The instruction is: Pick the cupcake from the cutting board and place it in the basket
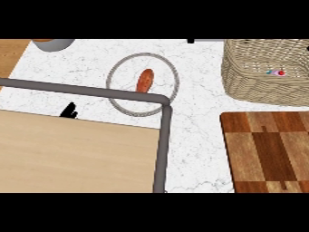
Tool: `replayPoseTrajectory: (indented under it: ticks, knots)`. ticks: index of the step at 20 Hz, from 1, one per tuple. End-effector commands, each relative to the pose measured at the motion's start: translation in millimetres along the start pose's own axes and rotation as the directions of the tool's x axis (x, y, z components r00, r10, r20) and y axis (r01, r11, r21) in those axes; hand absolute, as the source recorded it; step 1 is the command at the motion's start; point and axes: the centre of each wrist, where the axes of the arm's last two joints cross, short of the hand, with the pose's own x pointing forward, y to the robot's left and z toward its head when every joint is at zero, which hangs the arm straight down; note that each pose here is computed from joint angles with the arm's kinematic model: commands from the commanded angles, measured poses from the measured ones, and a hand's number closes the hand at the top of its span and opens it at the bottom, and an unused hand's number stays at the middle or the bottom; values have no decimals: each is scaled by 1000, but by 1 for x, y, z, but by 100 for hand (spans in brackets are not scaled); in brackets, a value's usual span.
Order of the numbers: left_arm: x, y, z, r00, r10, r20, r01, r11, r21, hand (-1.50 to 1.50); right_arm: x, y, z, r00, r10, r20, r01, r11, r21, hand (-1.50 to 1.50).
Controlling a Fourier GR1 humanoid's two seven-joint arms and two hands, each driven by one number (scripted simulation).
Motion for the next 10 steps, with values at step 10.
replayPoseTrajectory:
  ticks: [10]
  knots:
    - [-61,15,22,973,11,-229,9,997,83,0,-50,-76,-10,985,-134,-107,116,980,-159,-150]
